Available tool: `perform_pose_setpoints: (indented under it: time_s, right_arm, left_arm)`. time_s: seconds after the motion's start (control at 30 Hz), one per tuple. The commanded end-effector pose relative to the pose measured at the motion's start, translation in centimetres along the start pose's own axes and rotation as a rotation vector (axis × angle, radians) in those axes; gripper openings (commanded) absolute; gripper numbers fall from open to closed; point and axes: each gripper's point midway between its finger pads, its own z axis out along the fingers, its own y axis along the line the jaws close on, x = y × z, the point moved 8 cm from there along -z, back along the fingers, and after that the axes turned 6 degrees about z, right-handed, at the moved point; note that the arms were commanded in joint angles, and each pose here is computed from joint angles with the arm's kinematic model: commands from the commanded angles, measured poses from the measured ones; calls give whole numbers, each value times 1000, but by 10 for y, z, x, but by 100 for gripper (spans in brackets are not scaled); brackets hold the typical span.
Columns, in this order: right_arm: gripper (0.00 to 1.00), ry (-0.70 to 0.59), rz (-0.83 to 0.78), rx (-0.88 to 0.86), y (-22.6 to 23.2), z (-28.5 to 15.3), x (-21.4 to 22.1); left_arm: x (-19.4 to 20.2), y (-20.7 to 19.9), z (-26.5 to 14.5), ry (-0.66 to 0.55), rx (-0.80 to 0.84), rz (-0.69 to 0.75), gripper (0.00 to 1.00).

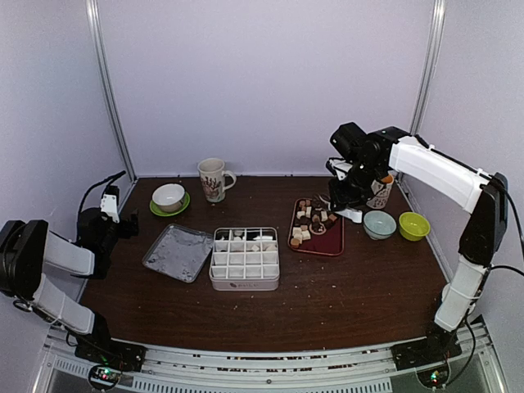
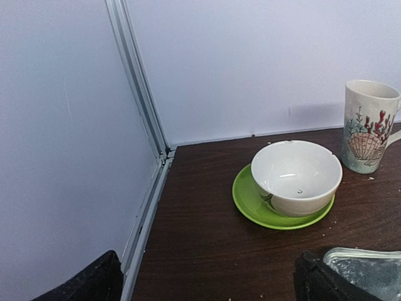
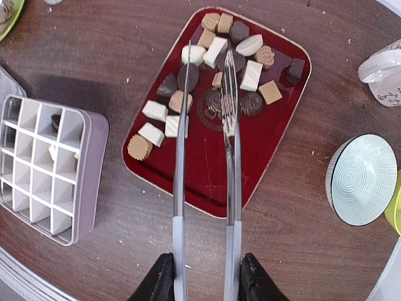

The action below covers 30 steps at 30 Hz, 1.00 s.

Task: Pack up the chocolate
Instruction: Pick up the fake chocolate from the plate, then place the fake chocolate in the empty pocket of the box.

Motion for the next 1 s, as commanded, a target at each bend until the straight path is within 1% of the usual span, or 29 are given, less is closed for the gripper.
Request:
perform_pose_setpoints:
  time_s: [0.0,0.07,0.1,0.17,0.23,0.3,0.4,0.57,0.67,0.73,0.8,0.97]
  right_arm:
    - [35,-182,95,-78,-1,-23,-12]
    - [35,-225,79,-152,3,-10,-5]
    - [34,-235,74,-154,2,-4,-1]
    - [30,-269,73,-164,-1,8,8]
    - [31,-280,70,-179,-3,15,17]
    - [32,-261,58,-194,-3,21,24]
    - [32,-216,37,-202,-2,25,30]
    - [33,-216,24,-226,0,27,35]
    - [33,-206,16,-227,1,27,34]
    - [33,-196,7,-214,0,30,36]
    - [32,-184,-5,-204,0,34,36]
    - [32,-153,-32,-194,1,41,35]
  left_arm:
    - [-10,-3,-1,-78,54,31,98]
    - [-11,-6,-5,-105,84,47,98]
    - [-14,-8,-7,-134,105,64,98]
    - [-6,-13,-18,-151,142,80,98]
    - [-4,-14,-23,-171,139,83,98]
    - [-6,-15,-25,-197,153,91,98]
    - [-6,-17,-25,-195,165,96,98]
    - [-6,-16,-22,-178,160,92,98]
    - [-6,-12,-15,-141,132,75,98]
    - [-4,-9,-9,-92,101,50,98]
    - [-9,-3,-3,-85,59,34,98]
    - [-10,0,0,-67,27,19,98]
